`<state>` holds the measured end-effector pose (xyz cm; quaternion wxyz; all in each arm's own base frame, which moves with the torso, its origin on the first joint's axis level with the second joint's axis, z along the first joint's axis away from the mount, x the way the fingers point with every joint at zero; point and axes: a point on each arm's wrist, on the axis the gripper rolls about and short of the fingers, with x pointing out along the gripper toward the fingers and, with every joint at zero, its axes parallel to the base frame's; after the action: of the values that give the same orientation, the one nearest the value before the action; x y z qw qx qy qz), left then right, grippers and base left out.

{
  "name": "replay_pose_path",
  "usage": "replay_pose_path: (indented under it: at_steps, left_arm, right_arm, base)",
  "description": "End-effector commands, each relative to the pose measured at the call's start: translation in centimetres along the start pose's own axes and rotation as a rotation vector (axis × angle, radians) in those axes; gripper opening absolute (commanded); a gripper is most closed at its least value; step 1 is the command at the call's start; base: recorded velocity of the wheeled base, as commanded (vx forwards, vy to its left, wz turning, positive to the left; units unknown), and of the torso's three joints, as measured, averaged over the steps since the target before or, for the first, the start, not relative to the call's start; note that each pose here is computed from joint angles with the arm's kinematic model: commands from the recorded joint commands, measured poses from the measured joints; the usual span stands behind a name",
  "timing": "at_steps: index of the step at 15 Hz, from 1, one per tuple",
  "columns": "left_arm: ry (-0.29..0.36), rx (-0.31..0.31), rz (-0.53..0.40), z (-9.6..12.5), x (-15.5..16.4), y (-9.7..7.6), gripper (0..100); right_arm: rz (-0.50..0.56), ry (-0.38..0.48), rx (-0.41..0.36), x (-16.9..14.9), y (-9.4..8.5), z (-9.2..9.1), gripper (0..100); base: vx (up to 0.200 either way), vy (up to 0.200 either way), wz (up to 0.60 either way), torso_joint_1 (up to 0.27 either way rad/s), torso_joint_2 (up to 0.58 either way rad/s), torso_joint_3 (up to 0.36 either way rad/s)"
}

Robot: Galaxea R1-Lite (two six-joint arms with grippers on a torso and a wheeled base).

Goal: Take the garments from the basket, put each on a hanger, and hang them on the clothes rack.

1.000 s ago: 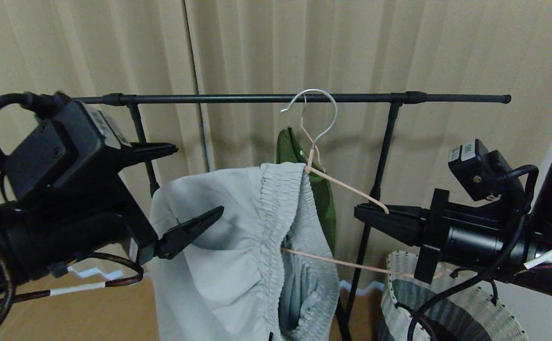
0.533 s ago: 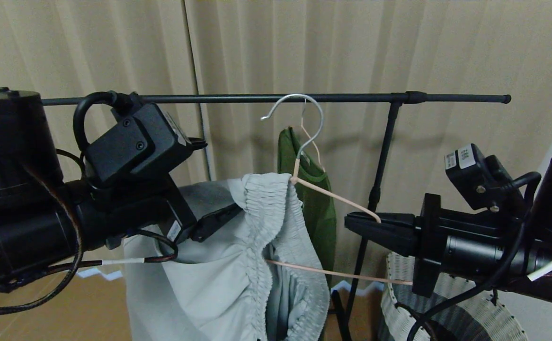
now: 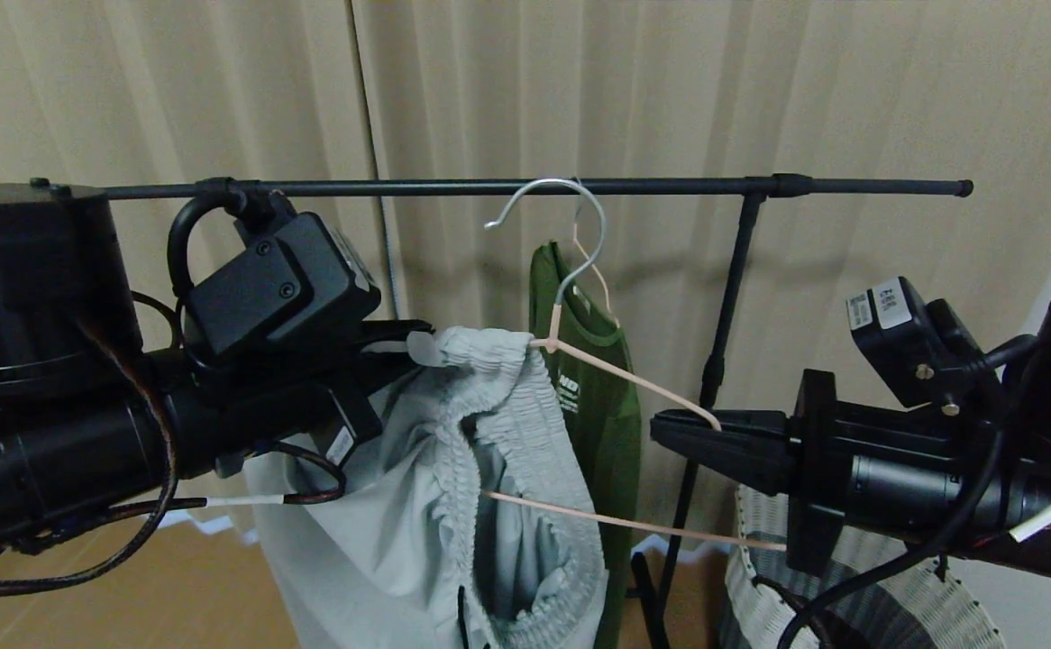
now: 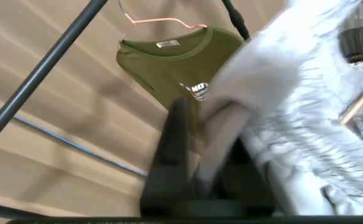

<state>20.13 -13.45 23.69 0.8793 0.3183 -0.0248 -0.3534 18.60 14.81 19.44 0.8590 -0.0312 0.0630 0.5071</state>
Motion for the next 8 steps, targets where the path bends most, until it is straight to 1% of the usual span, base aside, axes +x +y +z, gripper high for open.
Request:
replay_pose_path:
  at_steps: [1, 5, 8]
  left_arm:
    - [0.005, -0.001, -0.004, -0.18, -0.11, -0.14, 0]
    - [0.021, -0.003, -0.008, -0.65, -0.13, -0.45, 0]
    - [0.023, -0.007, 0.021, -0.87, -0.12, 0.05, 0]
  right_arm:
    - [0.001, -0.007, -0.002, -0.04, 0.03, 0.11, 0]
    - [-0.010, -0.012, -0.006, -0.23, -0.06, 0.20, 0]
    - [-0.013, -0.013, -0.008, -0.27, -0.09, 0.26, 0]
  base:
    - [0.000, 0.000, 0.00, 0.000, 0.00, 0.000]
    - [0.000, 0.000, 0.00, 0.000, 0.00, 0.000]
    - [0.000, 0.000, 0.00, 0.000, 0.00, 0.000]
